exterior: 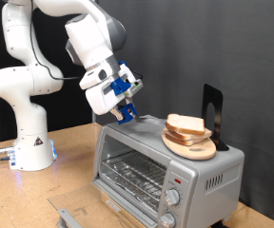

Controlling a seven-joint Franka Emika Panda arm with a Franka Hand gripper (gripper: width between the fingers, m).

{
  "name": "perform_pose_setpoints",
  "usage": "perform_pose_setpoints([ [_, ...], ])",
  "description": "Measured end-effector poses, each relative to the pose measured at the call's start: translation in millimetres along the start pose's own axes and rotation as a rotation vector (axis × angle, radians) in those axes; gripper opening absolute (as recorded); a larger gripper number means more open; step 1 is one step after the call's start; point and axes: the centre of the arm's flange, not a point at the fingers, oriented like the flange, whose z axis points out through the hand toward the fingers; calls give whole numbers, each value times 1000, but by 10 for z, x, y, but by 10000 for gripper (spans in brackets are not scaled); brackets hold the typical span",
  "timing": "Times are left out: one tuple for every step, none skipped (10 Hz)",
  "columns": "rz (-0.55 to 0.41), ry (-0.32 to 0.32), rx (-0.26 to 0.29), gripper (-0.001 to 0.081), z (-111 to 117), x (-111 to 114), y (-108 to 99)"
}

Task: Make a piece of toast with the oven

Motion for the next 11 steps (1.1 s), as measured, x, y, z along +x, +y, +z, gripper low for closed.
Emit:
perform_pose_setpoints([
  [2, 1, 3, 368, -17, 17, -5],
  [2, 3, 5, 368, -28, 30, -7],
  [2, 5, 4, 368, -35, 40, -7],
  [0, 6, 1, 368, -38, 48, -5],
  [-2, 6, -1, 368, -37, 52, -3],
  [-3, 6, -4, 368, -37, 55, -3],
  [-3, 6, -7, 368, -37, 56, -11],
  [-1, 7, -7, 368, -38, 61, -28],
  [-1, 7, -6, 368, -39, 67, -52],
  [-1, 8, -4, 368, -41, 71, -84],
  [1, 8, -4, 368, -38, 69, -112],
])
